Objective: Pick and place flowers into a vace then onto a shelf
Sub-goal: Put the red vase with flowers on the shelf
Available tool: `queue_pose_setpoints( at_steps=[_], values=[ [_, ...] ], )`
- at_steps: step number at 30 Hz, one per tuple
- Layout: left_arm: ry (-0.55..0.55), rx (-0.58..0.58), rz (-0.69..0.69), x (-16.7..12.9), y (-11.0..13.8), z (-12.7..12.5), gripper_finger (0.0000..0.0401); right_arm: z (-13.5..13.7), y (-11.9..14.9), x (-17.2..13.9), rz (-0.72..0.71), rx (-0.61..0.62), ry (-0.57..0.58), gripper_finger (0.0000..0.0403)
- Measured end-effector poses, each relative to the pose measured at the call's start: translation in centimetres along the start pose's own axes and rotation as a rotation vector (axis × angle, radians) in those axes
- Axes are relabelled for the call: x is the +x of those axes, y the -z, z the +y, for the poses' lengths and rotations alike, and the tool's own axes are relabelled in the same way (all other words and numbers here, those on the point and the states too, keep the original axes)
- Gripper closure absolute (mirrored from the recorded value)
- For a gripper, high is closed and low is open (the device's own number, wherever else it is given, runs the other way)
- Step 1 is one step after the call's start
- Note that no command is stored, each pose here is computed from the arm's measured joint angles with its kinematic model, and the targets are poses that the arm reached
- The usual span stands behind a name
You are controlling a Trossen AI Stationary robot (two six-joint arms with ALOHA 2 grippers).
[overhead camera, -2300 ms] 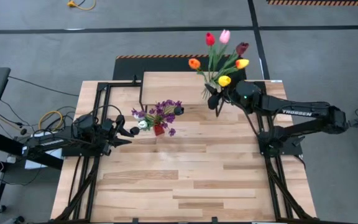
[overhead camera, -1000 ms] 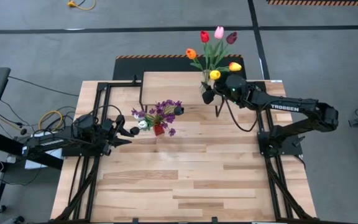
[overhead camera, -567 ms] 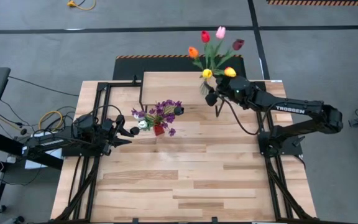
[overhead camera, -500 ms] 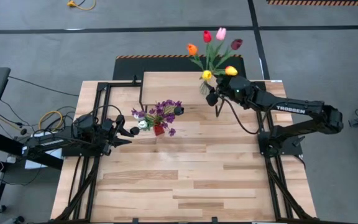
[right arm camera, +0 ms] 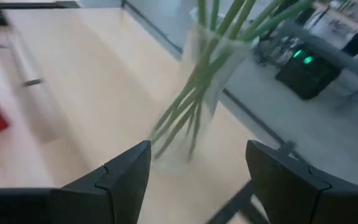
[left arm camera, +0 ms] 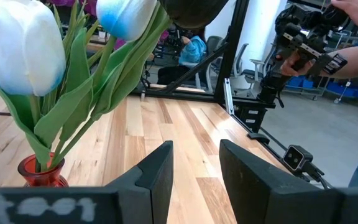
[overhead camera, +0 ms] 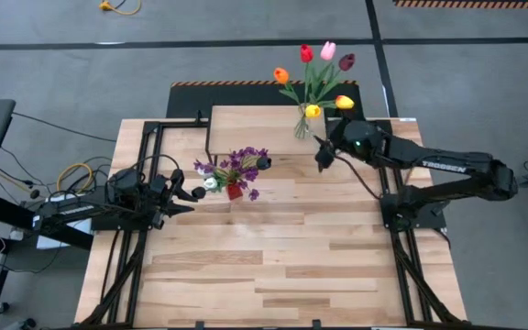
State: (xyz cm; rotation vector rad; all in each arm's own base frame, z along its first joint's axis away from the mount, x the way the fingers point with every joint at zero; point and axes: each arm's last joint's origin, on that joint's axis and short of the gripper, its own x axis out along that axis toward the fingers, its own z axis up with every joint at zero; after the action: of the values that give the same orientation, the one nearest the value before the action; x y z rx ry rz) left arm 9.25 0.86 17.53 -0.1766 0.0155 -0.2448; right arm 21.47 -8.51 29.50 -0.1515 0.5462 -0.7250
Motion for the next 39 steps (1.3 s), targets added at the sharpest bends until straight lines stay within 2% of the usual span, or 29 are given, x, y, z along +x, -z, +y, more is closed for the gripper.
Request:
queue_pose_setpoints(
  at_steps=[8, 14, 19, 23, 27, 39],
  values=[
    [0.0, 0.0, 0.0, 0.0, 0.0, 0.0, 0.0282, 2.2, 1.0, -5.5, 0.044, 0.142, -0.194, 0.0147],
    [0.0, 0.0, 0.0, 0.0, 0.0, 0.0, 0.0282, 5.6, 1.9, -8.7, 0.044, 0.209, -0.402, 0.0147],
    [0.0, 0.0, 0.0, 0.0, 0.0, 0.0, 0.0282, 8.7, 3.0, -10.8, 0.08, 0.271, -0.499, 0.0147],
    [0.0, 0.0, 0.0, 0.0, 0.0, 0.0, 0.0282, 10.6, 3.3, -12.3, 0.061, 0.329, -0.538, 0.0147],
    [0.0, 0.0, 0.0, 0.0, 0.0, 0.0, 0.0282, 12.2, 3.9, -12.9, 0.077, 0.315, -0.556, 0.0147],
    [0.0, 0.0, 0.0, 0.0, 0.0, 0.0, 0.0282, 15.0, 4.7, -11.7, 0.111, 0.29, -0.524, 0.0147]
  ],
)
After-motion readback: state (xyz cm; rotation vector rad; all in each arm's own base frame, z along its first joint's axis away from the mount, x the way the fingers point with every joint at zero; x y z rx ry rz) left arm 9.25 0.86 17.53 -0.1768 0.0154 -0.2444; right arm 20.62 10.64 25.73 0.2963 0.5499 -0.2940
